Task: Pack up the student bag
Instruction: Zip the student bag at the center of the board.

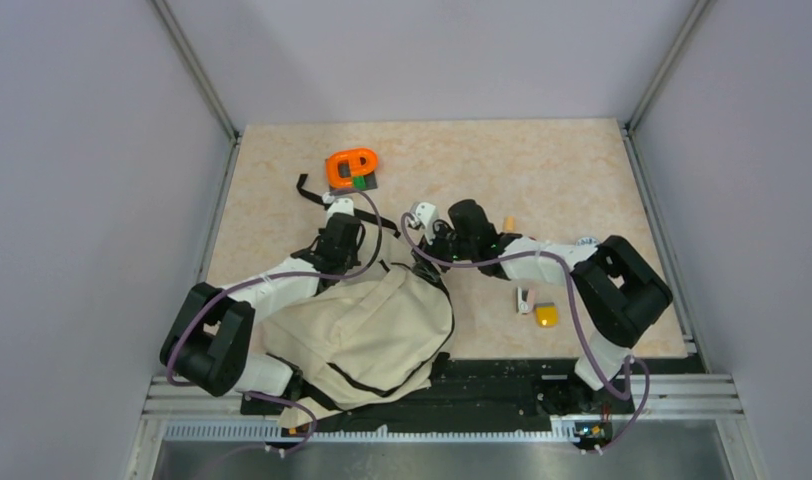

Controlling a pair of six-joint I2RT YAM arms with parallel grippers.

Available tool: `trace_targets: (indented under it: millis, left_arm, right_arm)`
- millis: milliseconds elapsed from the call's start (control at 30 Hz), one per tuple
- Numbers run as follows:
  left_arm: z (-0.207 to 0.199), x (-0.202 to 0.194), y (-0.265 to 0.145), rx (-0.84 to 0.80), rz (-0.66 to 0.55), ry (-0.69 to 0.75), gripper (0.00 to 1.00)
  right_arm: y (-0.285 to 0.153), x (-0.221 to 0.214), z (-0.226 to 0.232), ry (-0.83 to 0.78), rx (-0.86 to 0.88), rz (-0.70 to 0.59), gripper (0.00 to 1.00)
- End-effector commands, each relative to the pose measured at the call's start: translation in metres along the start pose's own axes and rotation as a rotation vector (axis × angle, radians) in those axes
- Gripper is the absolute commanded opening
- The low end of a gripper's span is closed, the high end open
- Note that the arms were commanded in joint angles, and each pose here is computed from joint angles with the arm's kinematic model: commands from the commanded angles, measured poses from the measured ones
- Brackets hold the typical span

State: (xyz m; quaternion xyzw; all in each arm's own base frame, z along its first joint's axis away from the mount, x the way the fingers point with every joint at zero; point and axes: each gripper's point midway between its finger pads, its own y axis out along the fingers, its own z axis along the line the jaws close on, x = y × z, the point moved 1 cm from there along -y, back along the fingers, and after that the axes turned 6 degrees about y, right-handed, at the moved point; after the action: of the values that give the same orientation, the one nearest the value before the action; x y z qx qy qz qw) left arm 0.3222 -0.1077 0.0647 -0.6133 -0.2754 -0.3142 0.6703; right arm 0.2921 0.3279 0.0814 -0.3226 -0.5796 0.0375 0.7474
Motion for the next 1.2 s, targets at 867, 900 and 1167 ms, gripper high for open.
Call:
trace_targets:
  millis: [867,900,1167]
  left_arm:
    - [-0.021,0.022,0.000,-0.099,-0.040,-0.039,0.00]
    - [-0.020,0.023,0.000,-0.092,-0.043,-0.041,0.00]
    - [0.002,0.026,0.003,-0.032,-0.032,-0.147,0.00]
  right_arm:
    - [0.056,0.014,0.003,-0.077,0.110,0.053,0.01]
    - [0.054,0.017,0.003,-0.072,0.103,0.044,0.00]
    - [0.004,0.058,-0.009,-0.020,-0.107,-0.140,0.00]
